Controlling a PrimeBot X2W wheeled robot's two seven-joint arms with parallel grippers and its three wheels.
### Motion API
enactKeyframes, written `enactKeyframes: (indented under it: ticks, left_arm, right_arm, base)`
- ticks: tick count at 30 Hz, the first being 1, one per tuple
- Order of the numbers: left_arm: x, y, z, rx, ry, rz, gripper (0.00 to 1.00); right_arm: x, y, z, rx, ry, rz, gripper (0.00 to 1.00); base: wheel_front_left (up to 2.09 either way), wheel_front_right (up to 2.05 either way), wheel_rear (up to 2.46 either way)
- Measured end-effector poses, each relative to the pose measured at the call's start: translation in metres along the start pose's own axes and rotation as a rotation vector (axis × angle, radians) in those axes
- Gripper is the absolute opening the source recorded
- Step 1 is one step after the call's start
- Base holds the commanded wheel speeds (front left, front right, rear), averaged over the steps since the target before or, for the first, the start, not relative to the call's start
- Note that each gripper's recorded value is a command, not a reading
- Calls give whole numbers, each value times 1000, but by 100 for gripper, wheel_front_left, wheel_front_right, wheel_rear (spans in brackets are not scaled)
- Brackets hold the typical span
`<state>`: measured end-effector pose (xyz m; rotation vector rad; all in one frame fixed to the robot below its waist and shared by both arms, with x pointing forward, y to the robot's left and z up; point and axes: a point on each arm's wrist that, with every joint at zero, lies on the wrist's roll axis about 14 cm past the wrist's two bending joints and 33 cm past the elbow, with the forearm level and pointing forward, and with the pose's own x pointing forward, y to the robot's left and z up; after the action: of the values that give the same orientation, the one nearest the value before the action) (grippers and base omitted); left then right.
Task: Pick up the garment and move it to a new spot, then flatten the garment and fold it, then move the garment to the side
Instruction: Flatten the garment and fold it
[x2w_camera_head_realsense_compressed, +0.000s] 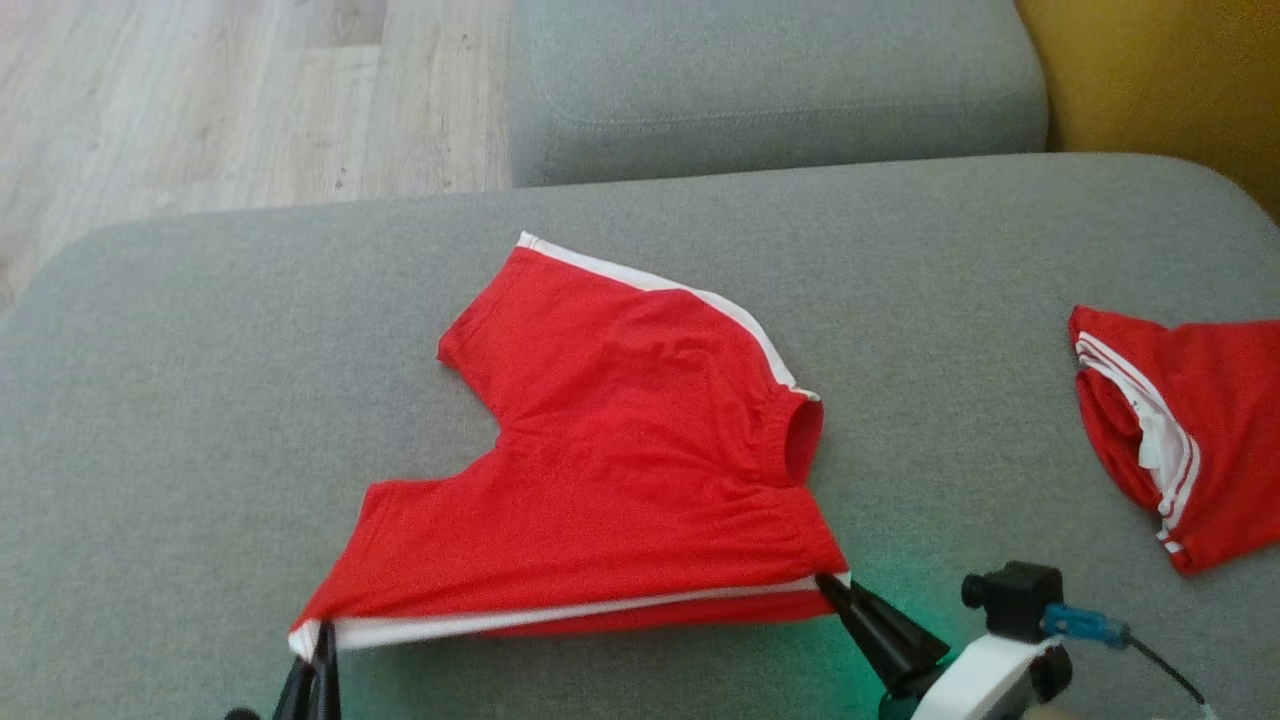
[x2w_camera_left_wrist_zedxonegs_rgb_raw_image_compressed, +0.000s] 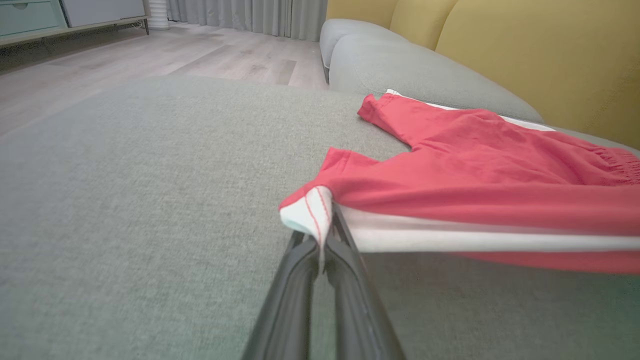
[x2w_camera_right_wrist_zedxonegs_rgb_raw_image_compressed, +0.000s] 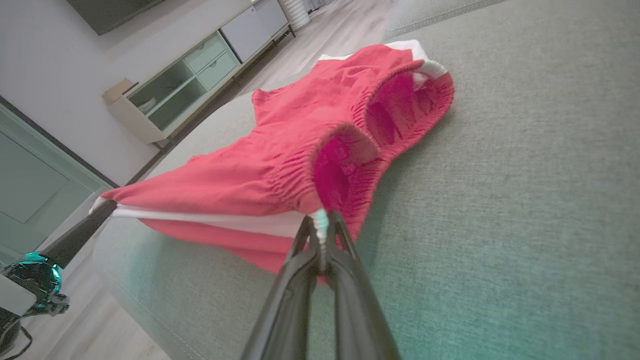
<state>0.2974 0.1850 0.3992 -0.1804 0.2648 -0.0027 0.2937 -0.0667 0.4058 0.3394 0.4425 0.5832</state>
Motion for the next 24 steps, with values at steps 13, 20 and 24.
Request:
enactKeyframes:
  ticks: [13,20,24]
  left_arm:
    - [162,-68,94,298,-60,-317,0]
    - [230,-85,83,428,77,-400,0]
    - [259,-94,74,465,108,-436,0]
  right_arm:
    - [72,-36,81,272,-122,-34,0]
    - [106,-55,88,335,-113,-41,0]
    - [119,-64,91,377,-138,-51,0]
  base:
    - [0,0,0]
    - [0,0,0]
    - [0,0,0]
